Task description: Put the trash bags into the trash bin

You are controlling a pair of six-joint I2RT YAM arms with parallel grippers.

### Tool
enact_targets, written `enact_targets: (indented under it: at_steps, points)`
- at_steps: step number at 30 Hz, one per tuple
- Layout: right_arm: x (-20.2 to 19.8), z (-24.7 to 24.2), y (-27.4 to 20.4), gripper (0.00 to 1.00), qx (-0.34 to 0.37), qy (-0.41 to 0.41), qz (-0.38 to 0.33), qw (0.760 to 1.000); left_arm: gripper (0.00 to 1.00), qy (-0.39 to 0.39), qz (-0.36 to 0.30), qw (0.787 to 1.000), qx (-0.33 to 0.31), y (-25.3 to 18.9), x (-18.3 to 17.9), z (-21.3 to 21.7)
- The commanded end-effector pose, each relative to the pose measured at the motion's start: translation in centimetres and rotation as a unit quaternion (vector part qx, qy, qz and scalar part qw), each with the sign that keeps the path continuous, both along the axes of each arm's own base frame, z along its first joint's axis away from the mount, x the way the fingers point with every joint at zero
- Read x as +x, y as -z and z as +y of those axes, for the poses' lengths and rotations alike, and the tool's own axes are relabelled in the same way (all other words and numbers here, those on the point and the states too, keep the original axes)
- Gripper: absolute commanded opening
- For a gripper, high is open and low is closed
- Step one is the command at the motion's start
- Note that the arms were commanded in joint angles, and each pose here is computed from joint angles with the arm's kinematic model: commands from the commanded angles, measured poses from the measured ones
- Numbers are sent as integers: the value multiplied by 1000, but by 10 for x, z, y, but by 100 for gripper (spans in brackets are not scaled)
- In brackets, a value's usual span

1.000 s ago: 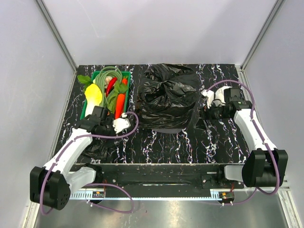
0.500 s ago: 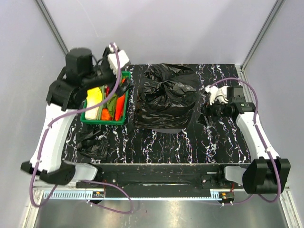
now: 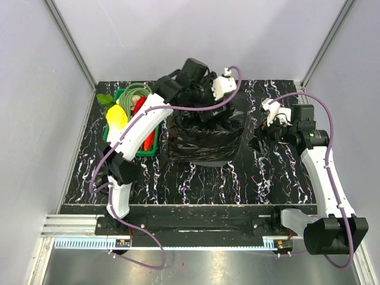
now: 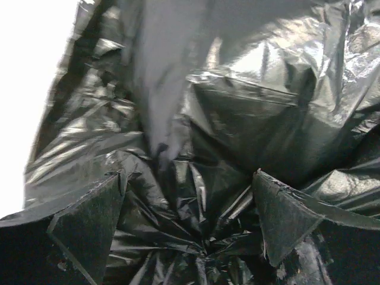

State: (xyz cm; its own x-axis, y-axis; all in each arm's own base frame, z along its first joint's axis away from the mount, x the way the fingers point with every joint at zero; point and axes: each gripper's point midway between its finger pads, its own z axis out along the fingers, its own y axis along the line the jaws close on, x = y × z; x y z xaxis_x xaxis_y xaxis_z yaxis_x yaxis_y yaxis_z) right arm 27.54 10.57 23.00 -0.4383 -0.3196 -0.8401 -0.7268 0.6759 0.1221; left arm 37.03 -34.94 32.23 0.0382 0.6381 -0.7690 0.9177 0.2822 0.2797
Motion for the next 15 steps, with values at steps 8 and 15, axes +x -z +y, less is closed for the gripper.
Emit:
enact_targets:
  at_steps: [8, 15]
  points:
    - [4, -3, -2, 80, -5, 13, -11, 1000, 90, 18, 31, 994, 101, 93, 3, -9]
    - [4, -7, 10, 80, -16, 18, -5, 1000, 94, 36, 56, 989, 131, 135, -1, -15]
